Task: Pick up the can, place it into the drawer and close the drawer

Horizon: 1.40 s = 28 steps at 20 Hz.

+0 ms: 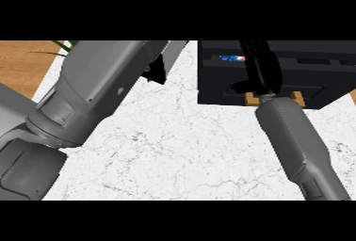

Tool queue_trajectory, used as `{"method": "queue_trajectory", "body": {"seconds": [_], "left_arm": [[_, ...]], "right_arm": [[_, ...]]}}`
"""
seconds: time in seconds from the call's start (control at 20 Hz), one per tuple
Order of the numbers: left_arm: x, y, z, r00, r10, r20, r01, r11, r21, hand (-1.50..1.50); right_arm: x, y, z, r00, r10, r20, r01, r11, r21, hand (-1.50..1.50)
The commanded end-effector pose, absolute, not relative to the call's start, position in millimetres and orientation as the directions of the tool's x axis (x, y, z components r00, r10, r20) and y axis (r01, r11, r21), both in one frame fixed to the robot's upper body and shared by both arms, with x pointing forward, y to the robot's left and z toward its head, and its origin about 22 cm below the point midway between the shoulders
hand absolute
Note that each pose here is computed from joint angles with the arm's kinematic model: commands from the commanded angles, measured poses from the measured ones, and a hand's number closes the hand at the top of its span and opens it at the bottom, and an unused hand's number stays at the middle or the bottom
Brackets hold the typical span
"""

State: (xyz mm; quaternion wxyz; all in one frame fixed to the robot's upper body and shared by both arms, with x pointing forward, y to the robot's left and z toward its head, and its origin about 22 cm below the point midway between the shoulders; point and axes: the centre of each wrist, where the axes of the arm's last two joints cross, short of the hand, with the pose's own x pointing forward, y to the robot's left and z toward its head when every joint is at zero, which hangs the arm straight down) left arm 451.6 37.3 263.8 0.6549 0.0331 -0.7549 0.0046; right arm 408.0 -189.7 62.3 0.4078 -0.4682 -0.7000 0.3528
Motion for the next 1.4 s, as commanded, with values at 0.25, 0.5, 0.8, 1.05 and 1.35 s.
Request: {"method": "queue_trajectory", "body": {"seconds": [0.25,0.5,0.8,1.05,1.35], "left_arm": [[451,70,251,-0.121,-0.047,0.992,-0.052,0.998,0.041,-1.5],[446,75,259,-0.113,-0.054,0.992,-0.035,0.998,0.05,-1.5],[445,107,256,-0.131,-0.059,0.99,-0.042,0.998,0.054,-1.5],[439,107,258,-0.131,-0.039,0.991,-0.011,0.999,0.038,-1.5],[436,139,254,-0.117,-0.042,0.992,-0.025,0.999,0.039,-1.5]], "right_arm": [[444,-189,82,-0.196,0.96,0.202,0.467,0.273,-0.841,-1.5],[459,-191,109,-0.178,0.963,0.203,0.499,0.266,-0.825,-1.5],[466,-170,124,-0.195,0.957,0.217,0.506,0.287,-0.813,-1.5],[470,-164,138,-0.245,0.919,0.31,0.502,0.394,-0.77,-1.5],[473,-157,150,-0.322,0.878,0.354,0.48,0.473,-0.738,-1.5]]}}
